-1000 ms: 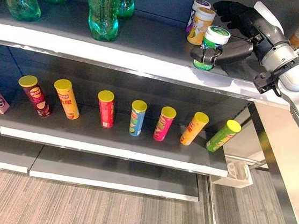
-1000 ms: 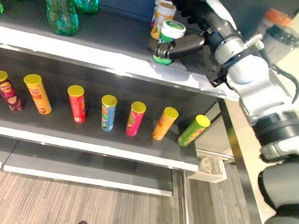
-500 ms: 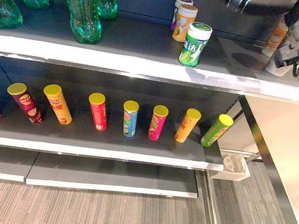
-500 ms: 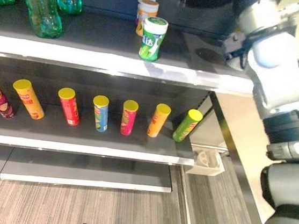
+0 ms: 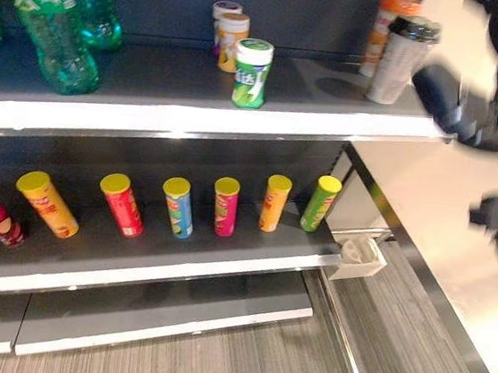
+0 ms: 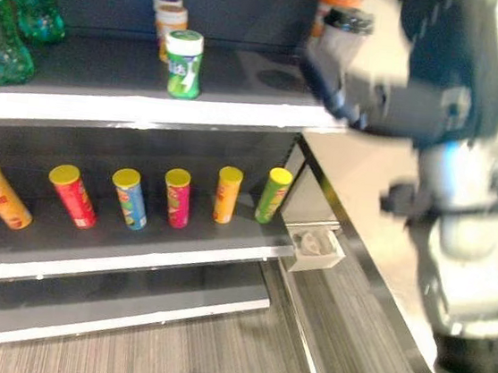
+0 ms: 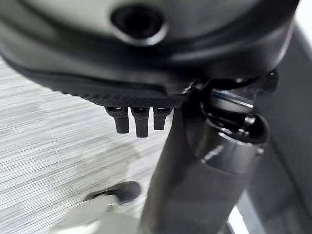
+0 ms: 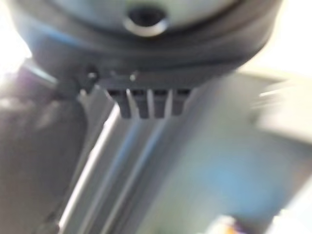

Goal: Put the goods on the table back onto the shelves and tidy them up.

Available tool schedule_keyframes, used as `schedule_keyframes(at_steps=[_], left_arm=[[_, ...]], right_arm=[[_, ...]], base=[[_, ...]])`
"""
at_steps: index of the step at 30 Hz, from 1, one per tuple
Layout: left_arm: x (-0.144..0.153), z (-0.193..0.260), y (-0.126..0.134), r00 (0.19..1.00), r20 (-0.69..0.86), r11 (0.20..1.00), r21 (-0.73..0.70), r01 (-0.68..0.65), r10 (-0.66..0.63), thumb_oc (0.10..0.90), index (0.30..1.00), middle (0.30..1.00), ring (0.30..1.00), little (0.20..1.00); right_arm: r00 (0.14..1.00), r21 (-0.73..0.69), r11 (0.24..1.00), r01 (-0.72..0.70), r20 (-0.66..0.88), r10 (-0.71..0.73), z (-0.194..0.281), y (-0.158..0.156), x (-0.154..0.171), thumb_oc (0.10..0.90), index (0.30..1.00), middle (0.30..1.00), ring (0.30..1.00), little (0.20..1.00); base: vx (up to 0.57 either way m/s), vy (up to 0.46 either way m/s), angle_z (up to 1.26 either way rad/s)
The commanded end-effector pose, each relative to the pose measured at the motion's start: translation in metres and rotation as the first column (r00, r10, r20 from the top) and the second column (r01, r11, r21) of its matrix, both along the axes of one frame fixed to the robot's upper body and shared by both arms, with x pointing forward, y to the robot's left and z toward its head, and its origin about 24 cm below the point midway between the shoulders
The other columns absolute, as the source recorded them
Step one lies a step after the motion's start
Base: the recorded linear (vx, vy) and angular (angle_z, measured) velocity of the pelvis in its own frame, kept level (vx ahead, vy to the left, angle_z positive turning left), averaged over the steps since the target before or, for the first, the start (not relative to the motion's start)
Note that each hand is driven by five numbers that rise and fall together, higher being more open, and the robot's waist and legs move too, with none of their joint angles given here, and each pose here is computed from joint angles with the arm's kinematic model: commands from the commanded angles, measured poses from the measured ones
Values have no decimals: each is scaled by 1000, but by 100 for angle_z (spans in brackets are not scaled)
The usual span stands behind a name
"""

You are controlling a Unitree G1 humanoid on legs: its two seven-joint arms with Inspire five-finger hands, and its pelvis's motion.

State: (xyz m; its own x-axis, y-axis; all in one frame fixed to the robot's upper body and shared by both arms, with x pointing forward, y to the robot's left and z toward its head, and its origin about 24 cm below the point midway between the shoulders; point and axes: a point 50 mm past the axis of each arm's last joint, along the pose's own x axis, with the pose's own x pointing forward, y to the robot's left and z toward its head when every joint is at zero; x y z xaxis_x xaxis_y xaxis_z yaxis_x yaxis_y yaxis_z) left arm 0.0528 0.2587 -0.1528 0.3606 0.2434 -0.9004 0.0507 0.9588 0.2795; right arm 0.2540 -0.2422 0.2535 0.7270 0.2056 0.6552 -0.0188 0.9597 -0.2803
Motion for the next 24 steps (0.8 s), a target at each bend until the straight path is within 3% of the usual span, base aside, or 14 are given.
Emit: schedule_keyframes(at_steps=[1,2,5,10,13,14,15,16,20,23,24], left_arm=[[18,10,20,996,47,995,63,76,-79,800,900,900,900,900],[18,11,21,996,45,995,64,79,-82,800,900,900,900,900],[27,15,24,993,81,994,63,85,-90,800,900,900,900,900],[34,16,20,988,94,992,44,119,-123,800,900,900,900,900],[38,16,19,986,101,991,38,126,-129,800,900,900,900,900],[41,16,17,985,106,990,32,136,-139,800,900,900,900,900],[41,16,17,985,106,990,32,136,-139,800,900,900,900,900],[47,16,12,978,111,985,26,172,-174,800,900,900,900,900],[53,16,11,977,116,984,36,174,-177,800,900,900,900,900],[53,15,8,982,128,990,40,138,-142,800,900,900,900,900],[53,15,8,982,128,990,41,138,-142,800,900,900,900,900]], right_arm=[[993,-34,995,-90,75,93,30,-3,-5,800,900,900,900,900],[993,-33,996,-88,73,90,29,-3,-6,800,900,900,900,900],[962,30,981,-192,-194,194,-29,-5,-8,800,900,900,900,900],[780,200,955,-219,-552,295,-125,-7,-27,800,900,900,900,900],[627,238,962,-132,-732,267,-184,-12,-49,800,900,900,900,900],[505,165,982,-95,-842,191,-219,-17,-64,800,900,900,900,900],[506,165,982,-96,-841,191,-219,-16,-64,800,900,900,900,900],[274,-11,999,-54,-962,5,-282,-23,-87,800,900,900,900,900],[83,-95,995,25,-992,-97,-336,-14,-108,800,900,900,900,900],[-62,-120,972,202,-992,-110,-372,-6,-129,800,900,900,900,900],[-61,-120,972,202,-992,-110,-372,-6,-128,800,900,900,900,900]], base=[[-19,-27,-38],[-30,-28,-35],[-33,-8,-46],[-7,-12,-18],[-7,0,-1],[-13,3,7],[-37,13,3],[-34,13,-6],[-9,3,1],[11,14,11],[12,16,19]])
